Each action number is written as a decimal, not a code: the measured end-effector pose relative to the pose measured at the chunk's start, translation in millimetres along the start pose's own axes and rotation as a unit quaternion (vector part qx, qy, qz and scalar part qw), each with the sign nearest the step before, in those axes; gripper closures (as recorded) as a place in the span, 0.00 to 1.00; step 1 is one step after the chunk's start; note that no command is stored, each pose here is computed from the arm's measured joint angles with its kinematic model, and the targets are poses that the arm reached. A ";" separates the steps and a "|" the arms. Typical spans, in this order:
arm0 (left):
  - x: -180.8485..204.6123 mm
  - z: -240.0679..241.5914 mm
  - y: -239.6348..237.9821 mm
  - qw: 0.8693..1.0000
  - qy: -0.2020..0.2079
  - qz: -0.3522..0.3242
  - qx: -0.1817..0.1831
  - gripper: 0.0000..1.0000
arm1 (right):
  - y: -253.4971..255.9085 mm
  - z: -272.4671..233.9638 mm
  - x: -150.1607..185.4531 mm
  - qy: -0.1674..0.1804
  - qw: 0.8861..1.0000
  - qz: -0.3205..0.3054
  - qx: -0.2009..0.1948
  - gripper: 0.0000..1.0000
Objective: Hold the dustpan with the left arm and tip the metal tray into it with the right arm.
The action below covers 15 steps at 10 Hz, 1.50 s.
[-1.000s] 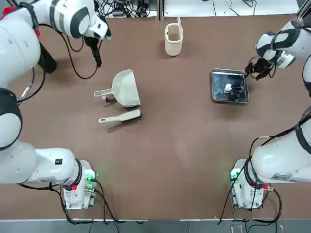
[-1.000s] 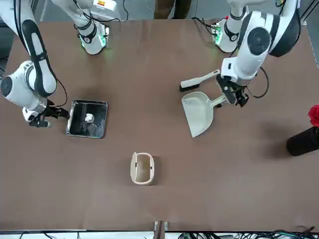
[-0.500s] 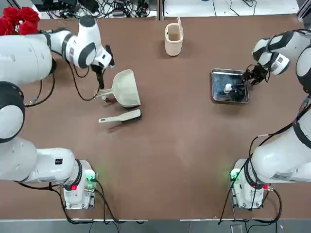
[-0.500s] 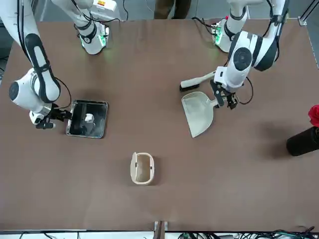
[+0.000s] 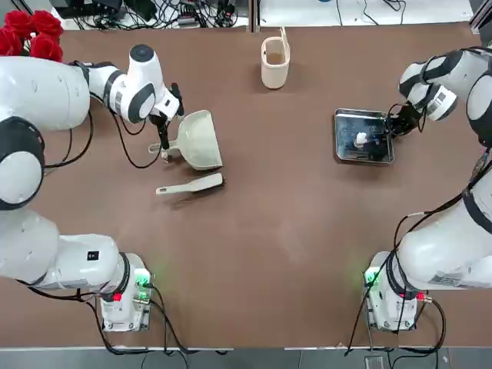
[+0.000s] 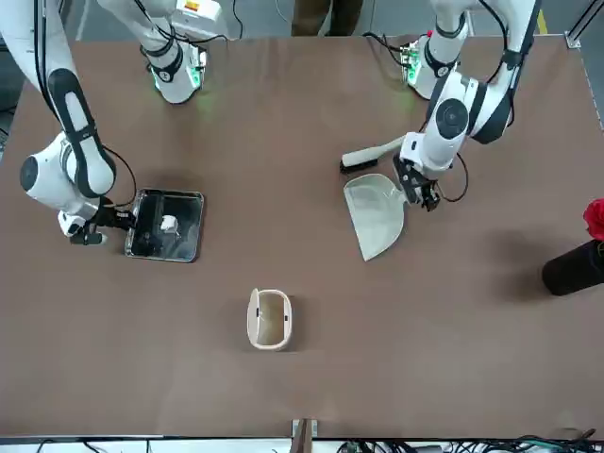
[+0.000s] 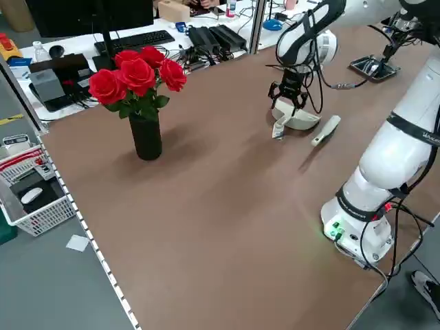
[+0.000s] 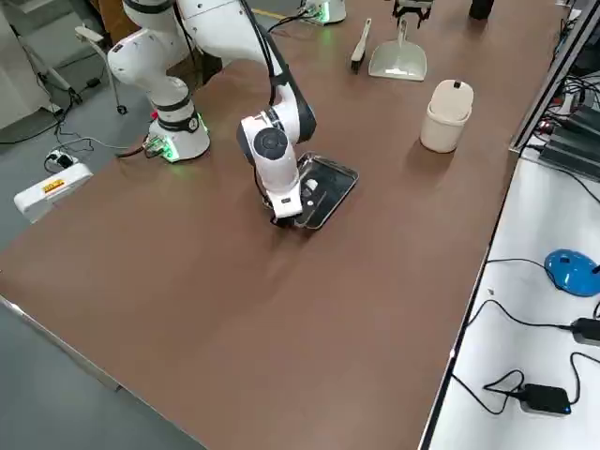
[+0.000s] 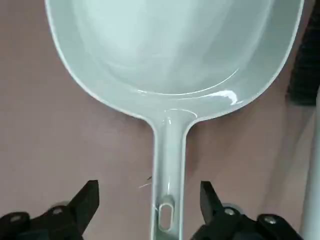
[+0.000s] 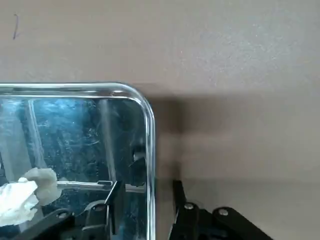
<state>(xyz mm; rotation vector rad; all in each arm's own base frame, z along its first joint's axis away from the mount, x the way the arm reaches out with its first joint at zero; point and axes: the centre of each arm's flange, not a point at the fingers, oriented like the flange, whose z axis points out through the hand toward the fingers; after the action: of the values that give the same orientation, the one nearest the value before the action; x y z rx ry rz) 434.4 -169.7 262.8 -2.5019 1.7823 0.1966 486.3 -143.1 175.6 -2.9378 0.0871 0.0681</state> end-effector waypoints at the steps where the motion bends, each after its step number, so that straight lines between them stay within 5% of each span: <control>1: 0.5 7.9 0.9 1.000 -0.006 0.007 -0.005 0.12 | 0.7 2.7 -0.6 0.000 1.000 -0.001 0.004 0.56; 6: -0.3 28.7 3.6 0.999 -0.023 0.025 -0.016 0.25 | 2.9 4.0 -1.4 0.005 1.000 0.005 0.011 0.94; 9: -0.4 28.6 3.4 0.999 -0.023 0.025 -0.016 0.64 | 2.0 4.9 -1.9 0.006 1.000 0.009 0.021 0.95; 15: -0.3 20.2 -6.0 0.999 -0.023 0.025 -0.007 0.67 | -26.4 -18.1 19.3 -0.011 0.998 -0.019 0.059 0.95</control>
<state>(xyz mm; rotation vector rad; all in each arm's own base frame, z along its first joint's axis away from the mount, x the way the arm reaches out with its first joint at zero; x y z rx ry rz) 438.6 -164.9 242.7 -2.4426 1.8344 0.2668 507.9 -122.0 197.6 -2.8198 0.0303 0.0865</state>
